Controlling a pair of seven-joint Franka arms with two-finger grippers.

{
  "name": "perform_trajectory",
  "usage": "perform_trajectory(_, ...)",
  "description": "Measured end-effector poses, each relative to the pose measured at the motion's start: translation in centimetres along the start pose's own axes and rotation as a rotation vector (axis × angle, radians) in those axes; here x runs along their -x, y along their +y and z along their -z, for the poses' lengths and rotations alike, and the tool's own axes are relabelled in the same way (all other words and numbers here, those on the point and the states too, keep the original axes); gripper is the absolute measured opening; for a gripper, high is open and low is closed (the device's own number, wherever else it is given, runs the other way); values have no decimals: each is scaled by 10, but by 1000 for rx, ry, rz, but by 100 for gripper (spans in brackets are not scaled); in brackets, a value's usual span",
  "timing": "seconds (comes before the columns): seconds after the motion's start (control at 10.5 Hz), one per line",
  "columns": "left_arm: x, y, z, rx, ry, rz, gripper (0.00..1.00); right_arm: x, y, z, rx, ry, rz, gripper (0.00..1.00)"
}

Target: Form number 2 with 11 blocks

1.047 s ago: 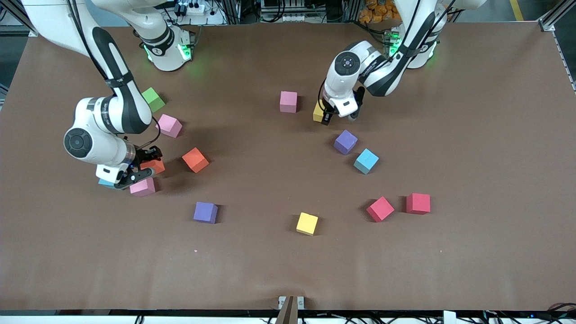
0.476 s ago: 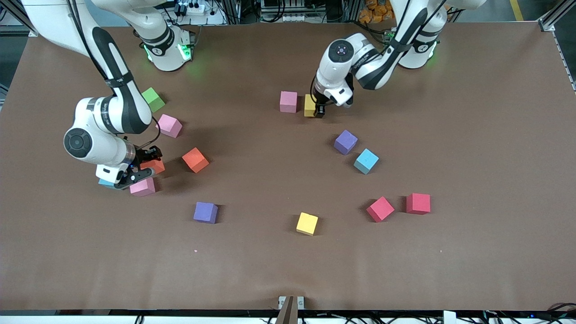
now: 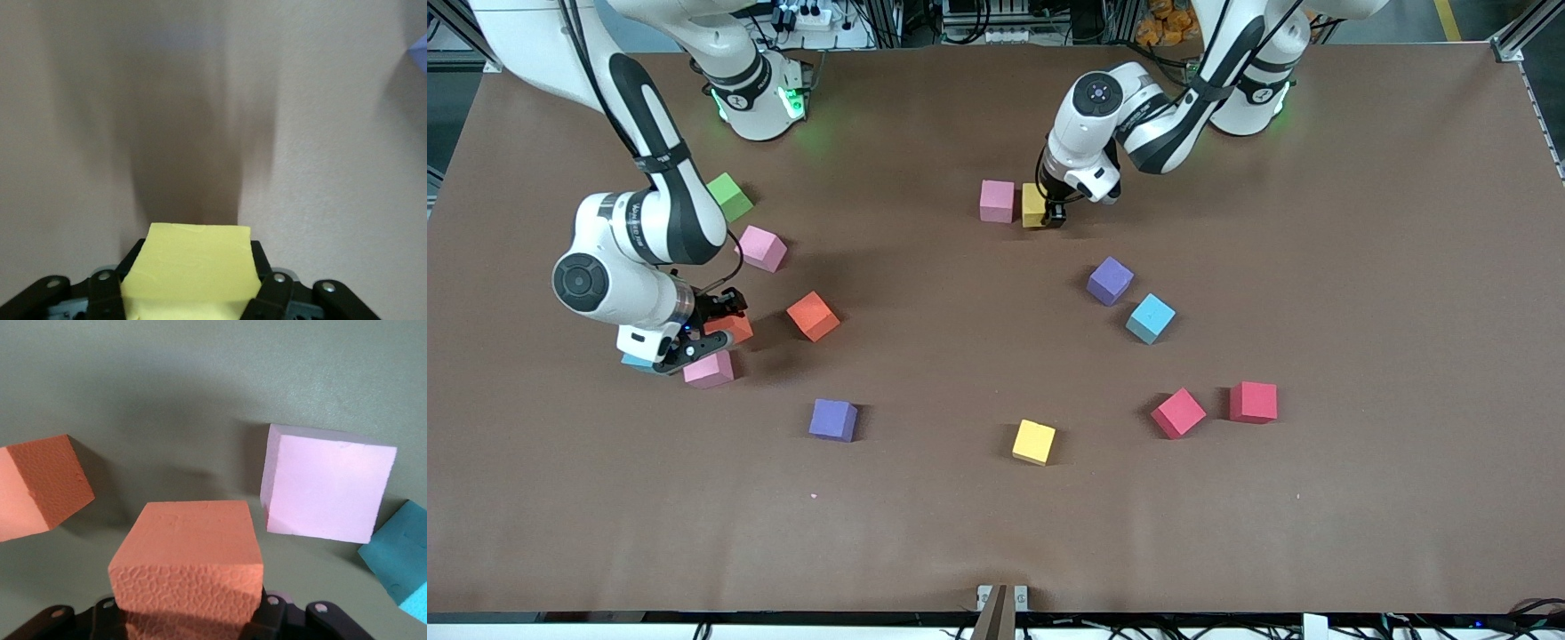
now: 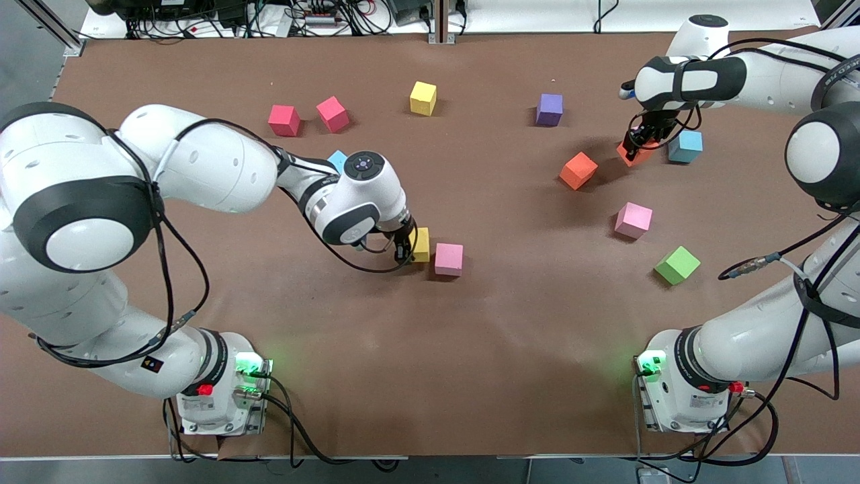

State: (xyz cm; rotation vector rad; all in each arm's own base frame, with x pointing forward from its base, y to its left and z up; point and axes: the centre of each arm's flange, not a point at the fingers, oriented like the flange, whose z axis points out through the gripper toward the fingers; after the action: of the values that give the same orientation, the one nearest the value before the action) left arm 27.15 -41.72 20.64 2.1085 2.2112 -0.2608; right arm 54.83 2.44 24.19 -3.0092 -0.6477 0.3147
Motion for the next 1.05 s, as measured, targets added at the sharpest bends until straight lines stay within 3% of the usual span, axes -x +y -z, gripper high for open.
perform_trajectory(0.67, 6, -21, -17, -27, 7, -31, 64, 0, 0, 0, 0, 0, 0, 60)
perform_trajectory(1.05, 7, -24, -18, 2, 24, -131, 64, 0, 0, 0, 0, 0, 0, 60)
